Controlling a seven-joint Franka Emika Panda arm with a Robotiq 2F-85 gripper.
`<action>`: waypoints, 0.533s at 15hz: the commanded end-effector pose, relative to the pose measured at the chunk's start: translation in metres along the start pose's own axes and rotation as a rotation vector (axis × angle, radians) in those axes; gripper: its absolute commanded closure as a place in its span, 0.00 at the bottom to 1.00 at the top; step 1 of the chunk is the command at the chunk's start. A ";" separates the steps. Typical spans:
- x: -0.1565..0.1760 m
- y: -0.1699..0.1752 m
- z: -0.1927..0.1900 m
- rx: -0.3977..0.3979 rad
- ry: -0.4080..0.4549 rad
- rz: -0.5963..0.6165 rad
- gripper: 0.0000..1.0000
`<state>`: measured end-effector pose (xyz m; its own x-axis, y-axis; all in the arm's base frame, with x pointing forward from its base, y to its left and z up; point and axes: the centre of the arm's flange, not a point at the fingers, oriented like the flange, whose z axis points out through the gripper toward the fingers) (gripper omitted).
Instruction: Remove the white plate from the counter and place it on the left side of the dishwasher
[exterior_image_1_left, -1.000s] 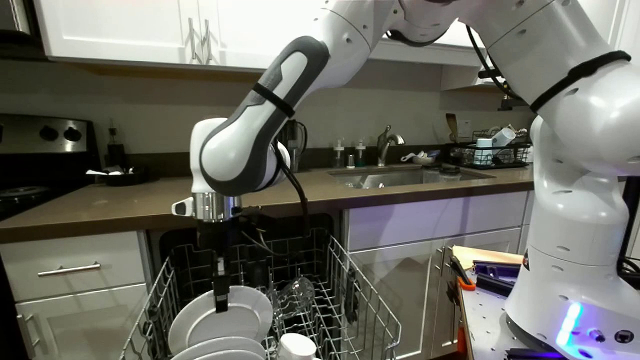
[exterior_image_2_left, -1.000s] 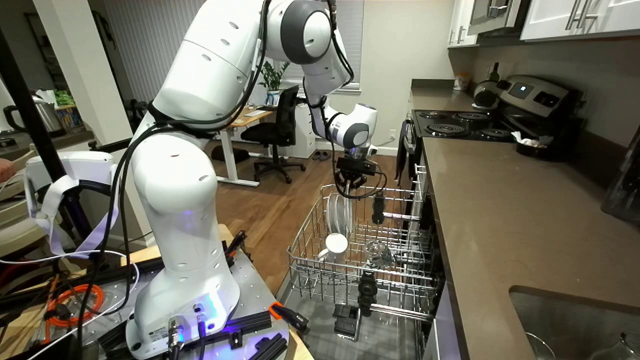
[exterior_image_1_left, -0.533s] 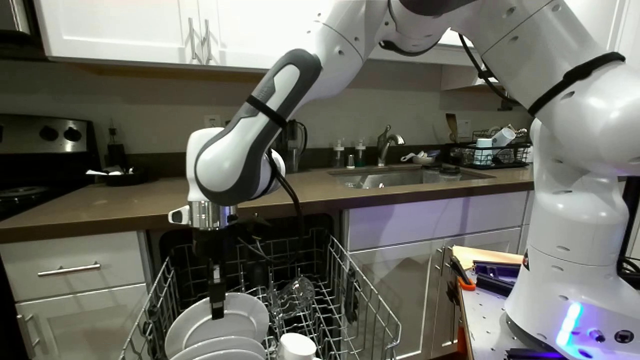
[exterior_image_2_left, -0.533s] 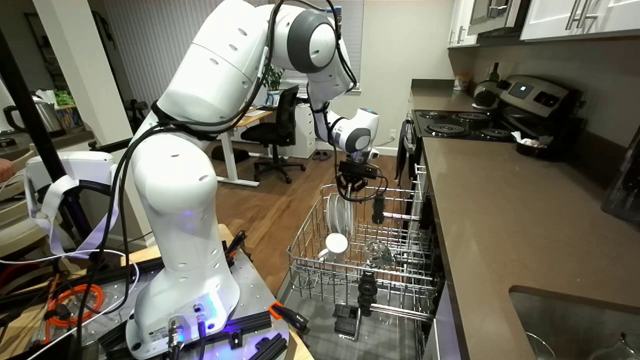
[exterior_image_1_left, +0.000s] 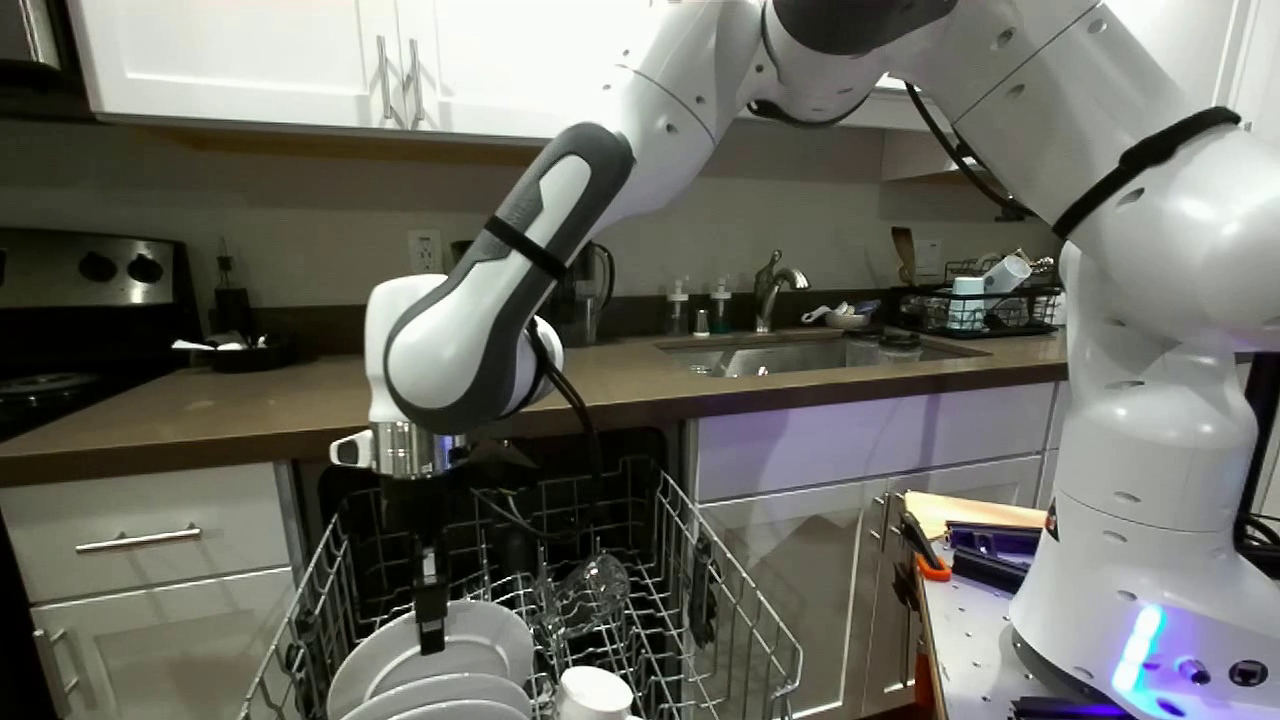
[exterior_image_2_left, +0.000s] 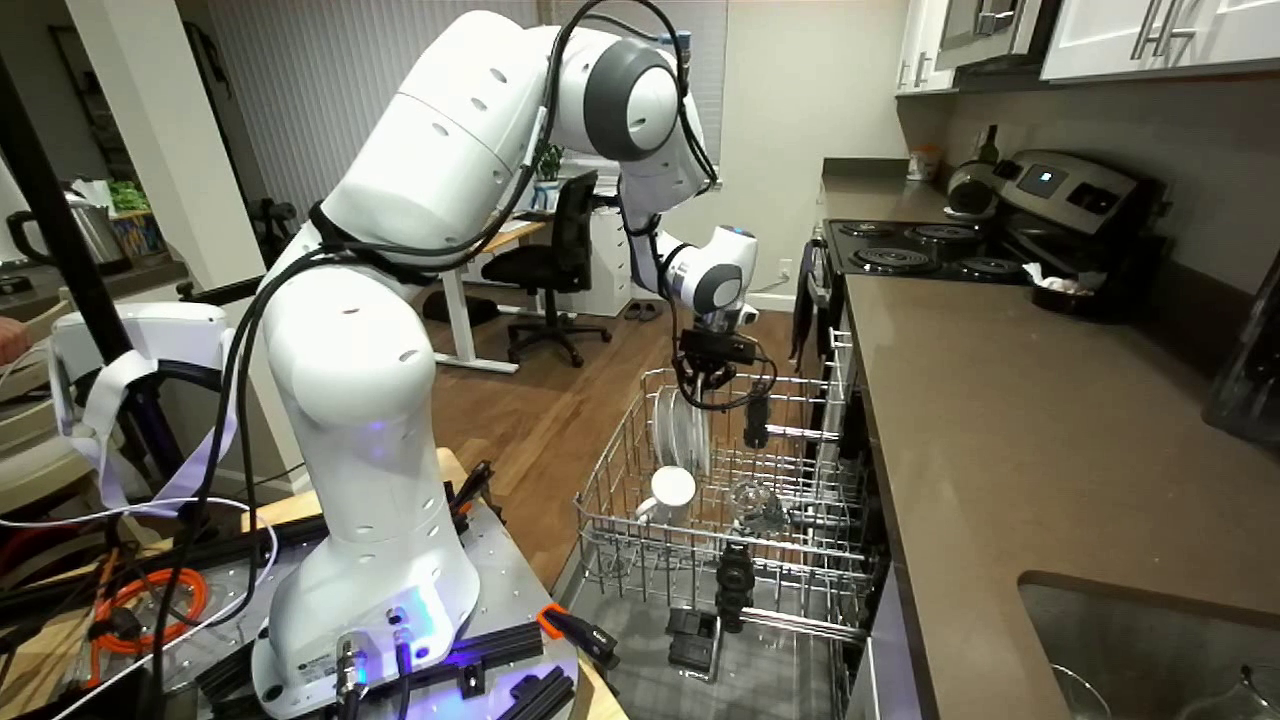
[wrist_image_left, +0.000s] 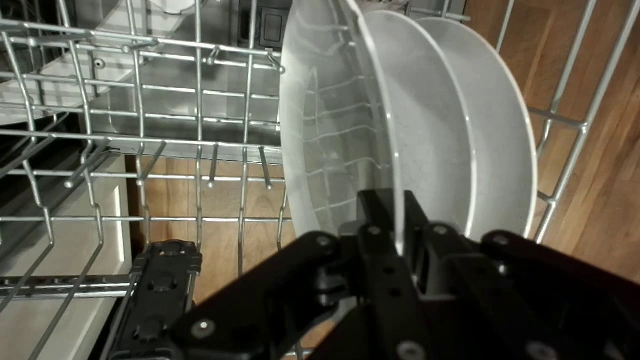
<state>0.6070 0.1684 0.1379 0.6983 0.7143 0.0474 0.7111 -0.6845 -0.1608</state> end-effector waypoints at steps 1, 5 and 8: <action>0.013 -0.007 0.009 -0.009 -0.010 -0.009 0.95; 0.015 -0.013 0.016 -0.047 -0.021 -0.004 0.94; 0.018 -0.018 0.021 -0.077 -0.027 0.004 0.95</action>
<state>0.6062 0.1841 0.1218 0.6903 0.7231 0.0252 0.7204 -0.6837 -0.1170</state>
